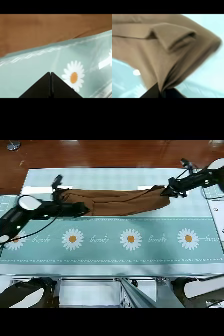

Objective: Fold the shirts.

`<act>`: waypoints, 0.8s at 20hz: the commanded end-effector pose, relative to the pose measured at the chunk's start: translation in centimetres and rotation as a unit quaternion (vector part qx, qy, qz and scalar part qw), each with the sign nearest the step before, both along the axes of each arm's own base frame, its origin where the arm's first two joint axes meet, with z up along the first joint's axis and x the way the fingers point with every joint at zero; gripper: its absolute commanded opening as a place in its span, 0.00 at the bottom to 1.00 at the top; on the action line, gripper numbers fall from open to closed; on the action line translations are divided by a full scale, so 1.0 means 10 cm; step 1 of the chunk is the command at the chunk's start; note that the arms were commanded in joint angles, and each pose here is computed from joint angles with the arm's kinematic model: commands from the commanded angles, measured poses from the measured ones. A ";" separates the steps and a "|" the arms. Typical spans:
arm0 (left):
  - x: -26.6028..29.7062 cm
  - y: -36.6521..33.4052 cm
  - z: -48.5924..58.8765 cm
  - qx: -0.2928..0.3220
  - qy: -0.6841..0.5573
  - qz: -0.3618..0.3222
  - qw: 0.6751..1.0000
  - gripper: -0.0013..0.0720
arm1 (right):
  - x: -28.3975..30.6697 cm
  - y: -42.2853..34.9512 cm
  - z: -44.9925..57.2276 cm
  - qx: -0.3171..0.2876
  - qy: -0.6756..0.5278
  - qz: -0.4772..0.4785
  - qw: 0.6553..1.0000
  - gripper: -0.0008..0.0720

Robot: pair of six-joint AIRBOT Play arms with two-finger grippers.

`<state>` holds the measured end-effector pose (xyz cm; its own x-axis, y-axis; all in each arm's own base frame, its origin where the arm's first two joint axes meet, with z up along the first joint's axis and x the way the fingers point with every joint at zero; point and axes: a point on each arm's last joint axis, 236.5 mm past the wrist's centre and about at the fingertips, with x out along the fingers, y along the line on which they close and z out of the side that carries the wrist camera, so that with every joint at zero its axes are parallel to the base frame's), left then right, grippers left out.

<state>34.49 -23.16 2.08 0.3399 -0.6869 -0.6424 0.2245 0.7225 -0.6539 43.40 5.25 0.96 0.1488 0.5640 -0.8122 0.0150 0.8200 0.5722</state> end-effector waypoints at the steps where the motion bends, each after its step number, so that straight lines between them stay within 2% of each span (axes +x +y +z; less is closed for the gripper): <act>1: 0.03 -0.64 0.04 0.007 -0.036 -0.061 0.997 0.05 | -0.55 -0.22 0.30 -0.076 -0.047 -0.016 0.996 0.06; 4: 0.11 -1.14 -0.23 0.055 -0.029 -0.111 0.992 0.05 | -1.15 -0.22 0.49 -0.091 -0.082 -0.053 0.991 0.06; 8: 0.05 -2.02 -0.49 0.049 0.005 -0.182 0.982 0.05 | -1.68 -0.21 0.72 -0.113 -0.110 -0.091 0.983 0.06; 12: -0.67 -2.67 -0.86 0.062 0.065 -0.284 0.955 0.05 | -1.76 -0.18 0.90 -0.109 -0.134 -0.110 0.979 0.06; 16: -1.45 -2.99 -1.08 0.075 0.091 -0.349 0.930 0.05 | -1.69 -0.04 1.00 -0.072 -0.150 -0.112 0.980 0.06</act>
<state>25.43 -50.94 -7.03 -0.1715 -0.6488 -0.7414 0.5429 0.5657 -0.6207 26.42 3.96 10.07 0.4686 0.3395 -0.8156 0.0636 0.9079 0.4144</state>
